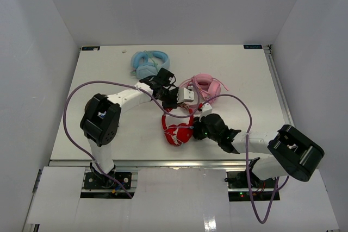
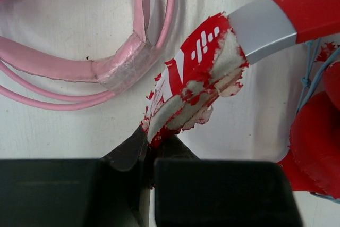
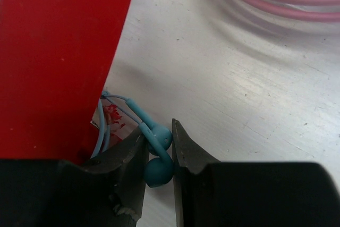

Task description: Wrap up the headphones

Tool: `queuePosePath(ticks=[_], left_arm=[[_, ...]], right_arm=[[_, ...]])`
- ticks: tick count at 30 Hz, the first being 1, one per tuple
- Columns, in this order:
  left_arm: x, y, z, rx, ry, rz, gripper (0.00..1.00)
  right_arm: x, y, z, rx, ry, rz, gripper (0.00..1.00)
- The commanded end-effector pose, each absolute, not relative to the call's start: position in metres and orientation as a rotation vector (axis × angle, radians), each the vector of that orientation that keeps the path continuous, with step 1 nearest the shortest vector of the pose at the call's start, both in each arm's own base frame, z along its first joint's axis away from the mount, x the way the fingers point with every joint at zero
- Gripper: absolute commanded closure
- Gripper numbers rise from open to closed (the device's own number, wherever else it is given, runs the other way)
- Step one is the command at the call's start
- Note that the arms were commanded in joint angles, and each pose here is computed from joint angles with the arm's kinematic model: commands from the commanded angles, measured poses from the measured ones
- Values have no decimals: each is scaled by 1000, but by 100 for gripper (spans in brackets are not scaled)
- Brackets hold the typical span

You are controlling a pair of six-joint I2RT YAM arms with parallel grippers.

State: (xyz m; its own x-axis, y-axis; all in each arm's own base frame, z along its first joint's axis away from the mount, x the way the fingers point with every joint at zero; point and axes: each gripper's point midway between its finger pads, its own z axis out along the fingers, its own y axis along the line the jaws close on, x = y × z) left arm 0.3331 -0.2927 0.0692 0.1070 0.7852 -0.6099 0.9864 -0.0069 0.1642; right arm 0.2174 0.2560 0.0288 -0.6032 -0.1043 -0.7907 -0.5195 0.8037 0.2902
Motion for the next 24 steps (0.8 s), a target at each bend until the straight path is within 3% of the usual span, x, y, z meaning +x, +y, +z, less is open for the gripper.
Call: queuePosePath(ticks=[1, 12, 17, 24], left_arm=[[336, -270, 65, 1880, 1822, -343, 100], [333, -270, 55, 1903, 1870, -314, 99], [335, -270, 51, 1899, 1901, -292, 81], [342, -272, 41, 1888, 1969, -283, 79]], right_arm=[[238, 244, 45, -322, 2094, 589, 66], [239, 231, 40, -264, 2115, 531, 60], [239, 217, 41, -211, 2116, 479, 56], [239, 205, 54, -152, 2075, 463, 50]])
